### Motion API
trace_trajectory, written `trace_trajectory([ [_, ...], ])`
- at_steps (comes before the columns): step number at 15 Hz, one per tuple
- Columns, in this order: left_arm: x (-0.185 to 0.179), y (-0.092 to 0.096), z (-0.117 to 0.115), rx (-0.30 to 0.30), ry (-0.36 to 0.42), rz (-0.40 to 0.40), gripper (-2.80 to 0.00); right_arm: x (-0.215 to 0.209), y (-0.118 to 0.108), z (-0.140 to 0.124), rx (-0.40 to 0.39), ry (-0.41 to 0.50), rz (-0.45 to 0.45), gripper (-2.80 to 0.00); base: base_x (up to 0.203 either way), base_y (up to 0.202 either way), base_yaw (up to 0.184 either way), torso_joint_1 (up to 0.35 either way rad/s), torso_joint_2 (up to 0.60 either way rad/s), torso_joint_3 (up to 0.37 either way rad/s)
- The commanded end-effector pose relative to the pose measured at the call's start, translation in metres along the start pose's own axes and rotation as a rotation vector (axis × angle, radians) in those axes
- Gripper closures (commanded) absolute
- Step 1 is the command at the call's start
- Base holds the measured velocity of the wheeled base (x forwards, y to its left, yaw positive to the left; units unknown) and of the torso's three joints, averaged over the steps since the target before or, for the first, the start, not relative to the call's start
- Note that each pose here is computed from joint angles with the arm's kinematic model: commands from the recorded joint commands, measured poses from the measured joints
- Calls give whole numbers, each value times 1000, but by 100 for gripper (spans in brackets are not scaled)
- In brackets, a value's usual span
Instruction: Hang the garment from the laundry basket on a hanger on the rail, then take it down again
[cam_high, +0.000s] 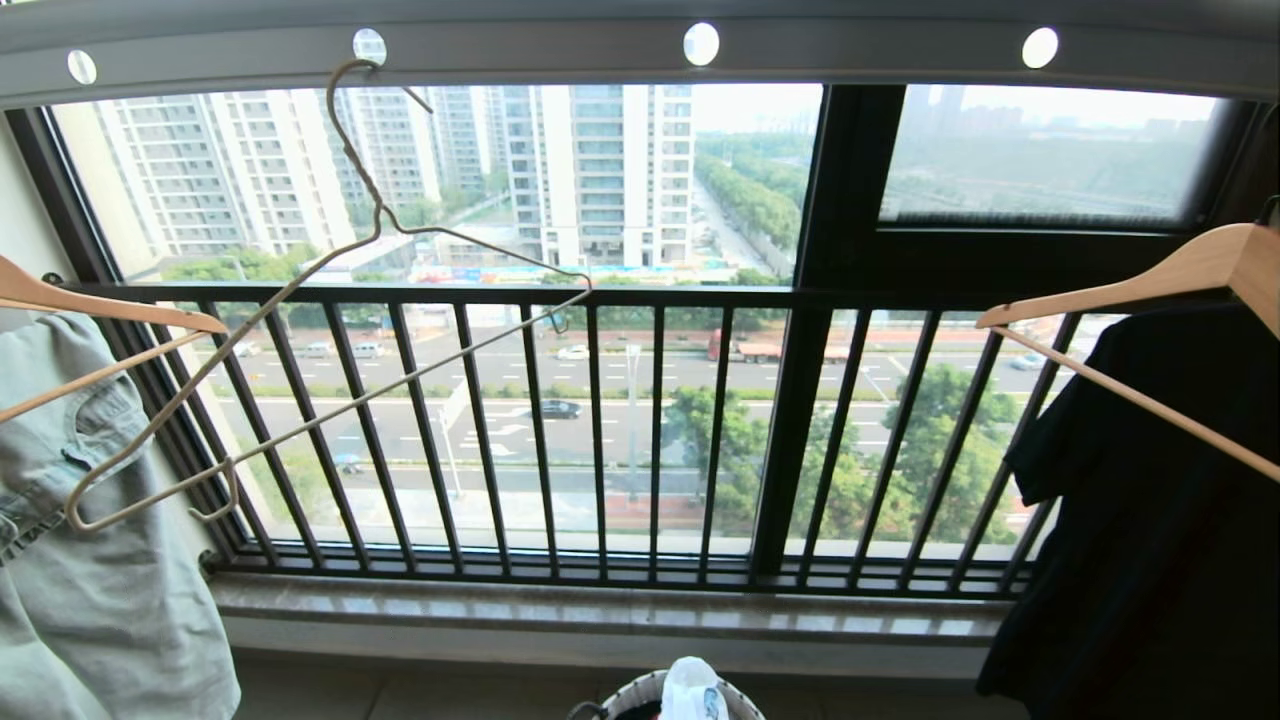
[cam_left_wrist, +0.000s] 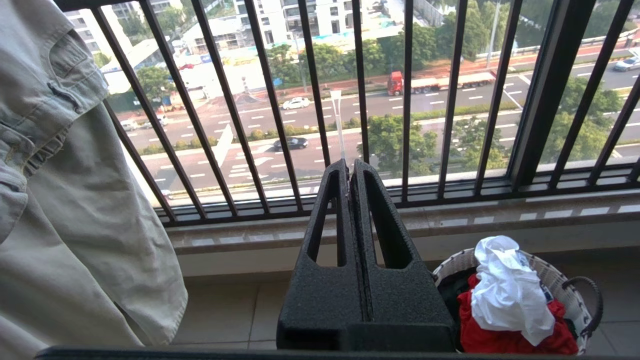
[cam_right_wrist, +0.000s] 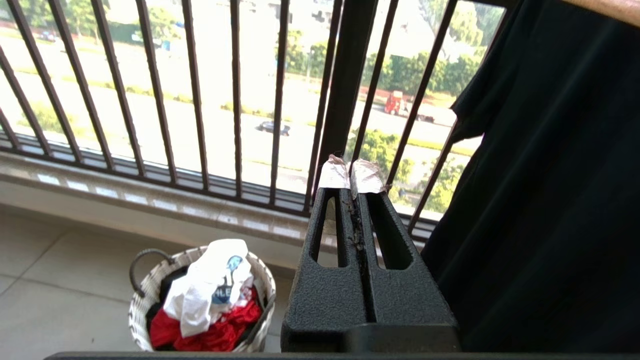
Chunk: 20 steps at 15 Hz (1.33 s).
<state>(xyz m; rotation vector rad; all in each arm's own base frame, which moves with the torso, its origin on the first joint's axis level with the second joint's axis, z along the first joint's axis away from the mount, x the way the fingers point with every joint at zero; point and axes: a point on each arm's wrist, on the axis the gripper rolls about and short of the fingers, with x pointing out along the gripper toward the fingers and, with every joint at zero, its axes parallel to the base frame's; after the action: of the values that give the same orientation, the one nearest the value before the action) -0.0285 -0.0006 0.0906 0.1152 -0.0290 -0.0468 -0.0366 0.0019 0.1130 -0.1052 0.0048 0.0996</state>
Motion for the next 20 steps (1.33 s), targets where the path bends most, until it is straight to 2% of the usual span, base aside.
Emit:
trace_trajectory([
  [1, 5, -2, -14, 50, 18, -6, 0, 5, 1, -16, -4, -31, -1, 0, 0, 0, 0, 0, 0, 0],
  [3, 5, -2, -16, 48, 35, -7, 0, 11, 2, -29, 6, -34, -5, 0, 0, 0, 0, 0, 0, 0],
  [6, 5, -2, -16, 24, 35, -4, 0, 13, 2, -30, 23, -44, -23, 0, 0, 0, 0, 0, 0, 0],
  [8, 5, -2, -16, 10, 36, -1, 0, 14, 1, -37, -44, 0, -61, 0, 0, 0, 0, 0, 0, 0],
  [12, 5, -2, -16, -12, 36, -2, 0, 14, 1, -38, 60, 5, -69, 0, 0, 0, 0, 0, 0, 0],
  [20, 5, -2, -16, -56, 34, 2, 0, 14, 1, -38, 70, 4, -70, 0, 0, 0, 0, 0, 0, 0],
])
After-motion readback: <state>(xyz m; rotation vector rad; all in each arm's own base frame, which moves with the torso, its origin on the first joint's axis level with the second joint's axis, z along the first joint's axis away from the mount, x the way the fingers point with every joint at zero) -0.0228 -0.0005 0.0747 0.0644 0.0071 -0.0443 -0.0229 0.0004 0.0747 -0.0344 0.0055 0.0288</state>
